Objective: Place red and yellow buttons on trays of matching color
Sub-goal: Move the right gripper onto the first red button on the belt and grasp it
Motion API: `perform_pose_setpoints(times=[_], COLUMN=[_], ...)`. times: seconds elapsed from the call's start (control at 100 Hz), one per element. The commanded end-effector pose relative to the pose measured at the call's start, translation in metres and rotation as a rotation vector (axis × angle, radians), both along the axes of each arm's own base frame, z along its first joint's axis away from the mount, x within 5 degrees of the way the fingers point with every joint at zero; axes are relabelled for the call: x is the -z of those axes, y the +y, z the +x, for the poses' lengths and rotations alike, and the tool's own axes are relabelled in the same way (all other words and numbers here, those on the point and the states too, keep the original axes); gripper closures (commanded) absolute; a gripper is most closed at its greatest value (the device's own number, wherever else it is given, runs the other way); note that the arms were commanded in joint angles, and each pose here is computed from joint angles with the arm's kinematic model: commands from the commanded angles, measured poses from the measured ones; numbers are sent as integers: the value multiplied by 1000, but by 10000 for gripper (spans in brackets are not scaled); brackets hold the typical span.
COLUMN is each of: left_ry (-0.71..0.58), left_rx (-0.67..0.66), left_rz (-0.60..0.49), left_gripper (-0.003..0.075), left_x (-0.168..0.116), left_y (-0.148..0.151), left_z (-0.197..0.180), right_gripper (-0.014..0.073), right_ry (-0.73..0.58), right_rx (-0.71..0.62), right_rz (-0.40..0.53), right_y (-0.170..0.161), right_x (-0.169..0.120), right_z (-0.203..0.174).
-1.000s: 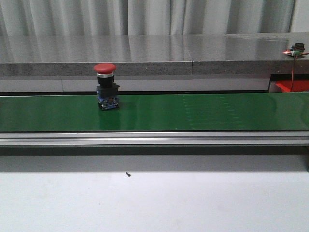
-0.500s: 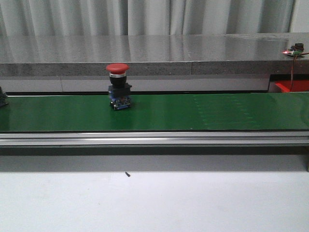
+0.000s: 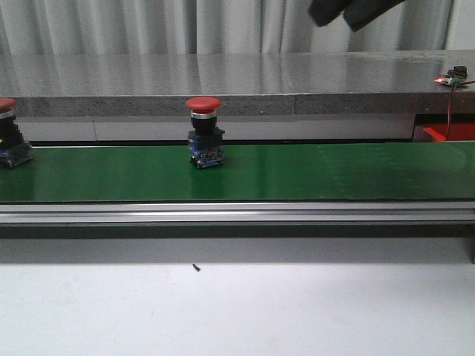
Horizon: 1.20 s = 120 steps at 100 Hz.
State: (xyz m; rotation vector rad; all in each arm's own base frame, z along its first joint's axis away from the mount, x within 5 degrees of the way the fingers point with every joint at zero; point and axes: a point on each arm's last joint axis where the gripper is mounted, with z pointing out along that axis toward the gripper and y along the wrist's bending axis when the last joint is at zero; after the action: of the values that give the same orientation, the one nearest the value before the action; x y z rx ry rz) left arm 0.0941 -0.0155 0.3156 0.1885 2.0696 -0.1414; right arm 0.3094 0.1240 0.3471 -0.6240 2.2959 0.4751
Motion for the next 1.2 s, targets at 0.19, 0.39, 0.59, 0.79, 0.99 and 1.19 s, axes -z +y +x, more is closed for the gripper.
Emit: perform_pose_setpoints(times=[0.19, 0.39, 0.59, 0.79, 0.99, 1.19], left_ry=[-80, -80, -80, -80, -80, -80], left_rx=[-9, -9, -9, -9, -9, -9], left_rz=[-20, -20, -20, -20, -20, -20], left_gripper=[740, 740, 740, 740, 740, 740], left_x=[-12, -12, -12, -12, -12, -12], left_y=[0, 0, 0, 0, 0, 0], left_z=[2, 2, 2, 2, 2, 2], right_gripper=[-1, -1, -1, -1, 69, 447], right_ry=[58, 105, 77, 52, 55, 57], right_rx=[-69, -6, 9, 26, 36, 35], right_rz=[46, -19, -47, -32, -35, -40], right_y=[49, 75, 92, 99, 103, 103], right_x=[-10, 6, 16, 31, 47, 48], right_z=[21, 33, 45, 60, 70, 70])
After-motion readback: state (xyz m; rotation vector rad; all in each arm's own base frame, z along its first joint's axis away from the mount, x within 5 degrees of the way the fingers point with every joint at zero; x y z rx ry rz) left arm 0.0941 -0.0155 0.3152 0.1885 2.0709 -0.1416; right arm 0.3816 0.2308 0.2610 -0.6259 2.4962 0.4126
